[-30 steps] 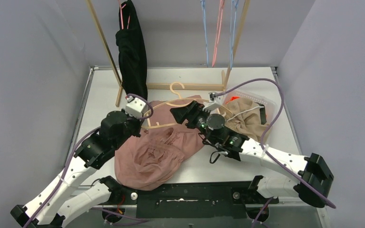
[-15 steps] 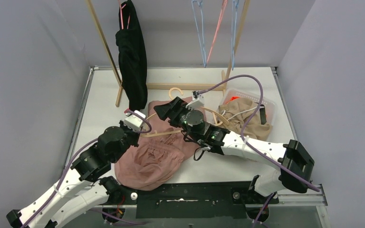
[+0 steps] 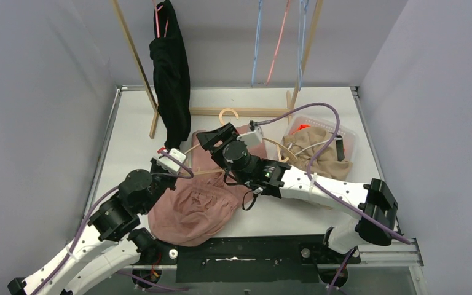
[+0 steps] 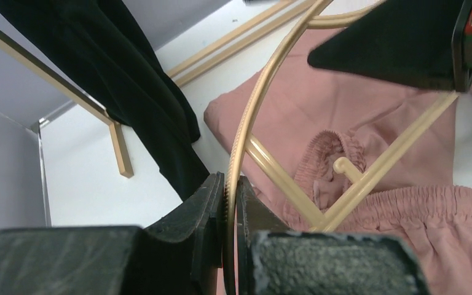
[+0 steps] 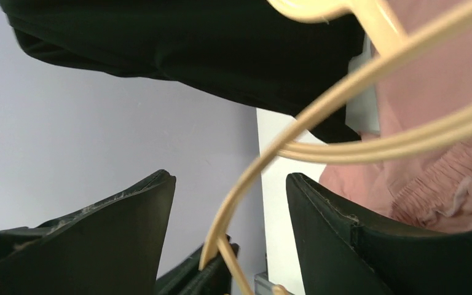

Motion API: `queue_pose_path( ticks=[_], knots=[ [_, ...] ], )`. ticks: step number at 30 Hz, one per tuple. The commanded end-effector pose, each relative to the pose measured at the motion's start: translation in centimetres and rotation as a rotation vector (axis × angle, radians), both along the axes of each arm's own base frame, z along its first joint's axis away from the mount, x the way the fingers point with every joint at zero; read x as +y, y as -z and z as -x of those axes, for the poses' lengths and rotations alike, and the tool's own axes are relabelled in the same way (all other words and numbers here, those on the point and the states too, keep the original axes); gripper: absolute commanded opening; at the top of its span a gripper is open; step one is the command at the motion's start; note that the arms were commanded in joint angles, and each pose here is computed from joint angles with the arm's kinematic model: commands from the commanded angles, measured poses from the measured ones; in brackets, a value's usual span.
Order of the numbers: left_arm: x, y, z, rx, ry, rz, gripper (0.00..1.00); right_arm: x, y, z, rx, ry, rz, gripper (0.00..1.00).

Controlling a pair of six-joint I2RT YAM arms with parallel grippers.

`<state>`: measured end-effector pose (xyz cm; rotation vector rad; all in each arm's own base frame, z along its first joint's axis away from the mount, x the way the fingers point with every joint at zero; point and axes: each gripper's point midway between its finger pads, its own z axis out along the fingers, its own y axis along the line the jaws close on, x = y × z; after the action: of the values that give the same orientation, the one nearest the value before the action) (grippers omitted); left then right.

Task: Remove the shorts from the hanger
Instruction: Place the hanger on the clothes rod.

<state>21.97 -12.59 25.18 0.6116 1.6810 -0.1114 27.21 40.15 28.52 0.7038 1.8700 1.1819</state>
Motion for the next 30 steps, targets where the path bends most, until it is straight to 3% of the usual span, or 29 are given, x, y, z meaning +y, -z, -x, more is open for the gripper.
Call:
queue_pose_path(
  ticks=[1,7,12,22,26,30],
  knots=[
    [-0.7,-4.8,-0.7,-0.163,0.010,0.103,0.00,-0.2,0.2,-0.2,0.042,0.078,-0.033,0.67],
    [-1.0,-5.5,-0.4,-0.204,0.058,0.076,0.00,-0.8,0.6,-1.2,0.054,0.140,-0.046,0.67],
    [-1.7,-4.8,0.0,-0.191,0.111,0.059,0.00,0.4,-0.6,-3.0,0.020,0.065,-0.124,0.63],
    [-3.2,-2.9,0.6,-0.107,0.189,0.023,0.00,1.5,-0.5,-2.5,-0.023,0.002,-0.162,0.15],
    [-4.4,-2.7,1.4,-0.051,0.251,0.066,0.13,1.5,0.1,-2.2,-0.023,-0.013,-0.187,0.07],
    [-5.1,-2.1,2.1,0.007,0.289,0.081,0.18,1.1,0.4,-1.9,-0.027,-0.013,-0.210,0.04]
  ],
)
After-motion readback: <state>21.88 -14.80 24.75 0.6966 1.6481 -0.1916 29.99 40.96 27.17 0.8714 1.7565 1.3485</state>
